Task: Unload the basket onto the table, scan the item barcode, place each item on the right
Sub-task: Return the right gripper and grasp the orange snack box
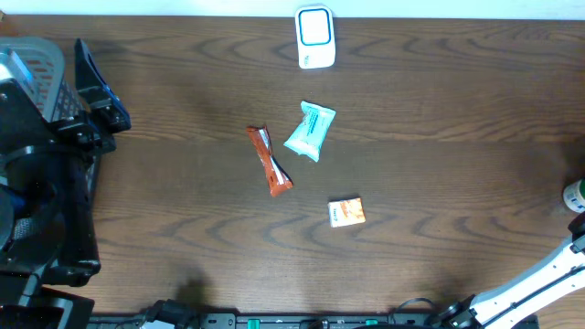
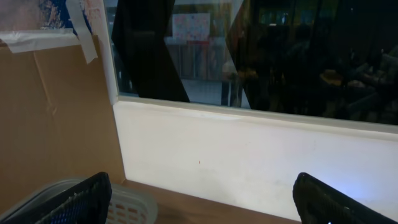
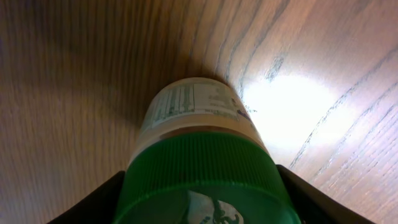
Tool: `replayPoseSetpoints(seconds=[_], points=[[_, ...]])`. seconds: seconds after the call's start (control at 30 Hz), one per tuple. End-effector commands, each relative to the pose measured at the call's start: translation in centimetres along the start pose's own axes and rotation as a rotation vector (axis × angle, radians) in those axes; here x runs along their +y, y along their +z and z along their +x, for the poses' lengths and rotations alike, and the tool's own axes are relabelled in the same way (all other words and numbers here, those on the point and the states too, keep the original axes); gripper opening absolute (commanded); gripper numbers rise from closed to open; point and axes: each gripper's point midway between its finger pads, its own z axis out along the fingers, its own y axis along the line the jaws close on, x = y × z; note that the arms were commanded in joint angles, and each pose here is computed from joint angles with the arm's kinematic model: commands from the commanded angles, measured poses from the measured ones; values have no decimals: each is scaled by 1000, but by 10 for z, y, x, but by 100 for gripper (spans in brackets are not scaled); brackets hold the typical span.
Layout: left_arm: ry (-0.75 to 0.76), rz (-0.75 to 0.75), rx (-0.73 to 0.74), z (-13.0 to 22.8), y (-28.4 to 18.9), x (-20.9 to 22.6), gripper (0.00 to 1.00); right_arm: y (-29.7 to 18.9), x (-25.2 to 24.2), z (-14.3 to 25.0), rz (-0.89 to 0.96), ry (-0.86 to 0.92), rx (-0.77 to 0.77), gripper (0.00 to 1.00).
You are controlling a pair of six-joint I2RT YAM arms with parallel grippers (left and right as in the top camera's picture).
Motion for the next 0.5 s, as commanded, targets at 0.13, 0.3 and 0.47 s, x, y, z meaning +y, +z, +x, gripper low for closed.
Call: replayPoseSetpoints(seconds=[0.13, 0.3, 0.47], points=[[-12, -7, -5, -1, -1, 2, 93, -31, -1, 11, -38, -2, 1, 79], [-11, -7, -5, -1, -1, 2, 94, -70, -12, 28, -42, 9, -17, 99], [-11, -7, -5, 0, -1, 2, 94, -114, 0, 77, -159, 15, 69, 69]])
